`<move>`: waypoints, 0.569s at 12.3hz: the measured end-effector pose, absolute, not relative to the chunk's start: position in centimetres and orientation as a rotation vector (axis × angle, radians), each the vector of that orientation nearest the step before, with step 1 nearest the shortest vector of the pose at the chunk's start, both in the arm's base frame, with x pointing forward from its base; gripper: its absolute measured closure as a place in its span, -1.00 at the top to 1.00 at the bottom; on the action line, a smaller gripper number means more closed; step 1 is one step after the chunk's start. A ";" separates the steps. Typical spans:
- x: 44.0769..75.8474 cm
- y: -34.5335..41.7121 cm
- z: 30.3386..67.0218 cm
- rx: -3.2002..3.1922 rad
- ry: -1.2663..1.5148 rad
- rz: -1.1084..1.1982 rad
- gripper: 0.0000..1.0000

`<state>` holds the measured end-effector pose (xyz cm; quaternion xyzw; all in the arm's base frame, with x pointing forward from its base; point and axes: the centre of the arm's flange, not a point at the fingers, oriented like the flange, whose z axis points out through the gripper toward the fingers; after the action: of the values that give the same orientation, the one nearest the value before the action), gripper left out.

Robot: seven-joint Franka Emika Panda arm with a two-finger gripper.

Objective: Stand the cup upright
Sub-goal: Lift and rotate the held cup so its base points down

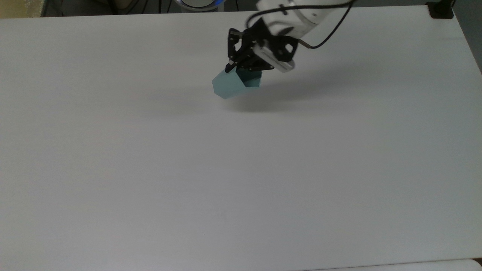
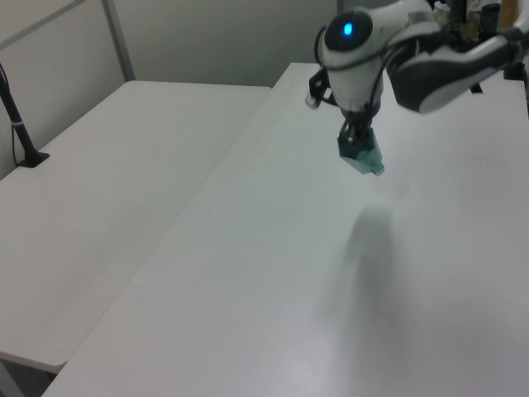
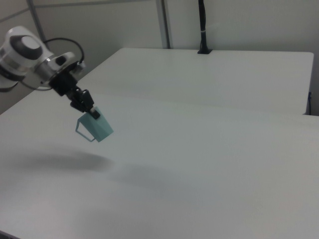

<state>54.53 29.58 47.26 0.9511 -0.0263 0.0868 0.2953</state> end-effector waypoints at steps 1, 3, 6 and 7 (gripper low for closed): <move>55.7 27.3 47.7 2.623 -0.120 0.225 -0.91; 57.1 23.1 46.8 2.801 -0.170 0.180 -0.91; 57.3 16.5 46.3 2.999 -0.248 0.119 -0.91; 57.2 14.9 46.6 3.048 -0.267 0.111 -0.91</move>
<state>57.21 14.90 46.63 0.9947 -0.0871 0.0362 0.0401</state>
